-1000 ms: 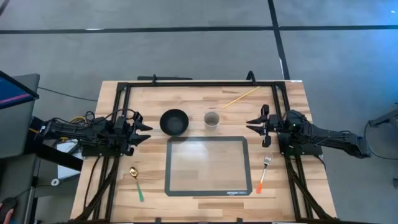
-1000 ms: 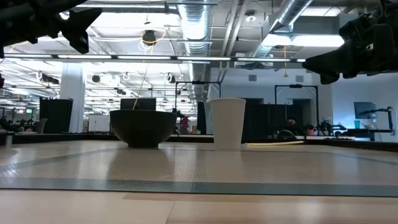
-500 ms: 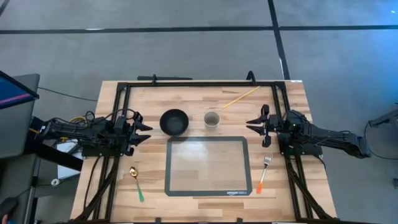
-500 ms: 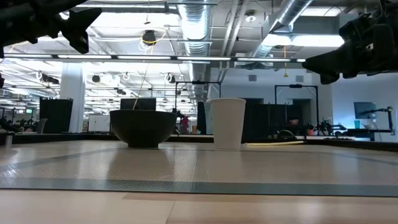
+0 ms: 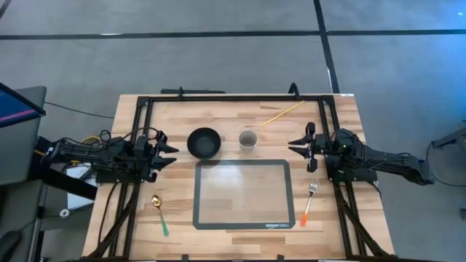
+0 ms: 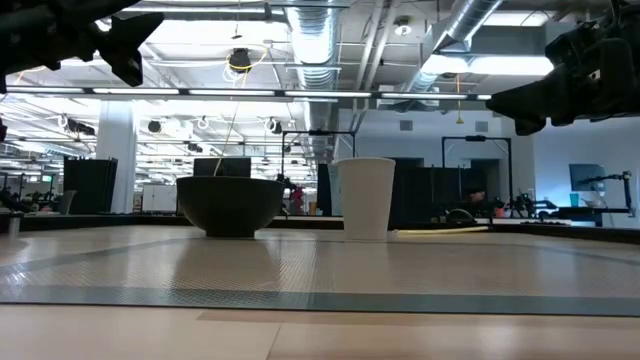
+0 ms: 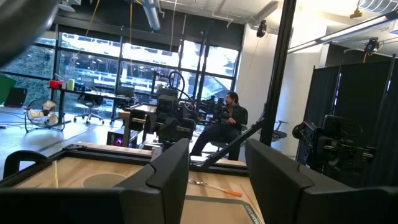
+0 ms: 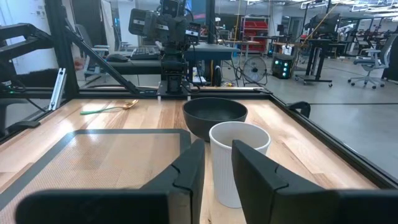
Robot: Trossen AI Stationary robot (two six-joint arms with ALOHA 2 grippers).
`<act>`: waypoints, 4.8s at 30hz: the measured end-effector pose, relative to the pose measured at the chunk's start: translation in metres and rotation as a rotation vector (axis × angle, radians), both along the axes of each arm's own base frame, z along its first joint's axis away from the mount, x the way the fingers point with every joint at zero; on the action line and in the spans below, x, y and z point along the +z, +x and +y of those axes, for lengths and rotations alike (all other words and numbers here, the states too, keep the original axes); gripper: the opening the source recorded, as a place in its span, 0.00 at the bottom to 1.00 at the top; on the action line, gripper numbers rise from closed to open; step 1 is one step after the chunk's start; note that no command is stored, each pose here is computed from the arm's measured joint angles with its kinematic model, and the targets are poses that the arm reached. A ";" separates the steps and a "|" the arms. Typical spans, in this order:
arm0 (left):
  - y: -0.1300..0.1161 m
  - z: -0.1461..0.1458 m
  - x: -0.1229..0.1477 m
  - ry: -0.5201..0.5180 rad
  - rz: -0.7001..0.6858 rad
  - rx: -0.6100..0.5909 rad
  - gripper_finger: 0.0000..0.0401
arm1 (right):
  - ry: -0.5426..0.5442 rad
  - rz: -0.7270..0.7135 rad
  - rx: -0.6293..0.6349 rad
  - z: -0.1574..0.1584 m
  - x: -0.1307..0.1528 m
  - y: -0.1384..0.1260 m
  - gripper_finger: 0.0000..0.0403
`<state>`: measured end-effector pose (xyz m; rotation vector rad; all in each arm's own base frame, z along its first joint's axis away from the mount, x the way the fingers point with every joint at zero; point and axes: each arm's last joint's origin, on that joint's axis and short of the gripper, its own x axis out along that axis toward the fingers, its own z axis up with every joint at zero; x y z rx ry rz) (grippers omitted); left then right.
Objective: Pick & Place Utensil
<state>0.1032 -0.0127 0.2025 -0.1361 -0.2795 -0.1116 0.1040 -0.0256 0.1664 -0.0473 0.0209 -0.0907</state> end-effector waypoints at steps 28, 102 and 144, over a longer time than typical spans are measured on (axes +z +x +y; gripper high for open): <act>0.000 0.000 0.000 0.000 0.000 0.000 0.40 | 0.000 0.000 0.000 0.000 0.000 0.000 0.18; 0.000 0.001 0.002 -0.014 -0.016 0.036 0.40 | -0.009 -0.032 0.005 0.000 0.003 0.000 0.18; 0.136 0.011 -0.028 0.232 1.108 0.289 0.40 | 0.061 -0.325 0.006 0.002 0.031 -0.004 0.18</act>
